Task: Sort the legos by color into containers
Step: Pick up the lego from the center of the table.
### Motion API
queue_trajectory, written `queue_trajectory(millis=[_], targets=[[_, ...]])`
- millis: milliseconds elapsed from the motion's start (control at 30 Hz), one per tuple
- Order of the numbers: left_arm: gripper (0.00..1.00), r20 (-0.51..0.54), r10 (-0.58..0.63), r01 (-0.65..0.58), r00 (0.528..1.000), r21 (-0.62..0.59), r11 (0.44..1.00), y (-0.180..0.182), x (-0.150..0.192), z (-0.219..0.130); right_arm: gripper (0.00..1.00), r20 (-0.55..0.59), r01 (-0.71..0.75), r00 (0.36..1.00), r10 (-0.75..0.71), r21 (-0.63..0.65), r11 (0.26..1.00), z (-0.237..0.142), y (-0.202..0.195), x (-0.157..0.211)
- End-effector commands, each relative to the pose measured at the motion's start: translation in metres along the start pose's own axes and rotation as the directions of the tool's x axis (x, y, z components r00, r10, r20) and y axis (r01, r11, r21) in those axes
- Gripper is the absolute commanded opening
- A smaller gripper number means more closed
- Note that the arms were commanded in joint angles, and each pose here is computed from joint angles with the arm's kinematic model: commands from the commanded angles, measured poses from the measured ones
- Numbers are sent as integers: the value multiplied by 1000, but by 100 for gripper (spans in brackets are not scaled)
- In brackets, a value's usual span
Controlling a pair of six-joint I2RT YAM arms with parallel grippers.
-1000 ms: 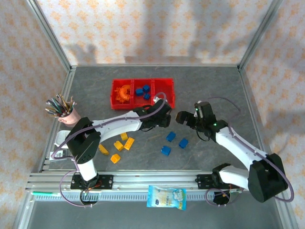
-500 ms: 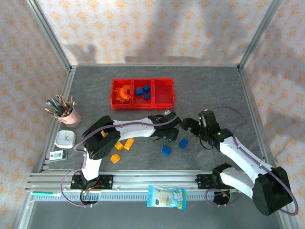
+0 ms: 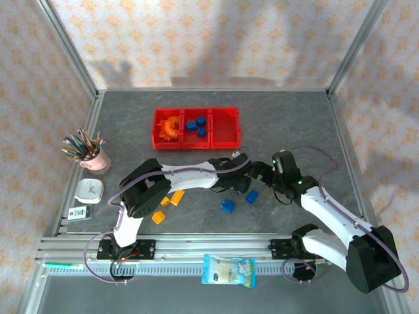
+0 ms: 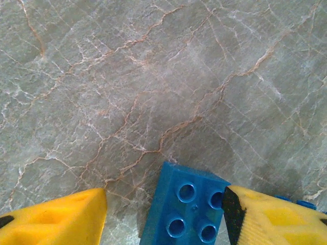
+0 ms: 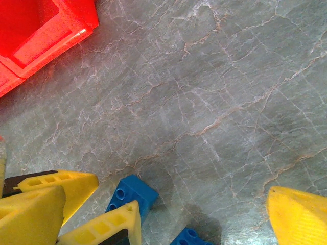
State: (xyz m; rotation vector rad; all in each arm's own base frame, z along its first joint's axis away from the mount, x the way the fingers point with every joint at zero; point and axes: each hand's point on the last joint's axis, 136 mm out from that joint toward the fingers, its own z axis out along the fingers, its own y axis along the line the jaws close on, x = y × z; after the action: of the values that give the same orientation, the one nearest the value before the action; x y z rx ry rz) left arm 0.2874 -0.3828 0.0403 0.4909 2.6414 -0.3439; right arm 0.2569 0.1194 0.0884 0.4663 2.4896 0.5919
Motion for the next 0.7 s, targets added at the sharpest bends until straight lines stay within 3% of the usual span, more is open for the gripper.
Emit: queue_trajectory(millis=[0, 133, 200, 433, 667], targets=[[61, -43, 28, -28, 999, -9, 1000, 0, 18, 5, 100, 13, 6, 1000, -6, 1, 1000, 2, -2, -2], [53, -71, 28, -32, 997, -55, 998, 10, 25, 11, 100, 12, 9, 1000, -9, 1, 1000, 2, -2, -2], [52, -56, 21, -23, 998, -23, 999, 4, 23, 5, 100, 13, 11, 1000, -11, 2, 1000, 2, -2, -2], [59, 22, 3, -3, 1000, -10, 1000, 5, 7, -21, 100, 33, 14, 999, -15, 12, 1000, -3, -2, -6], [64, 18, -12, 12, 1000, 14, 1000, 2, 10, -18, 100, 42, 5, 999, -5, -6, 1000, -5, 0, -7]])
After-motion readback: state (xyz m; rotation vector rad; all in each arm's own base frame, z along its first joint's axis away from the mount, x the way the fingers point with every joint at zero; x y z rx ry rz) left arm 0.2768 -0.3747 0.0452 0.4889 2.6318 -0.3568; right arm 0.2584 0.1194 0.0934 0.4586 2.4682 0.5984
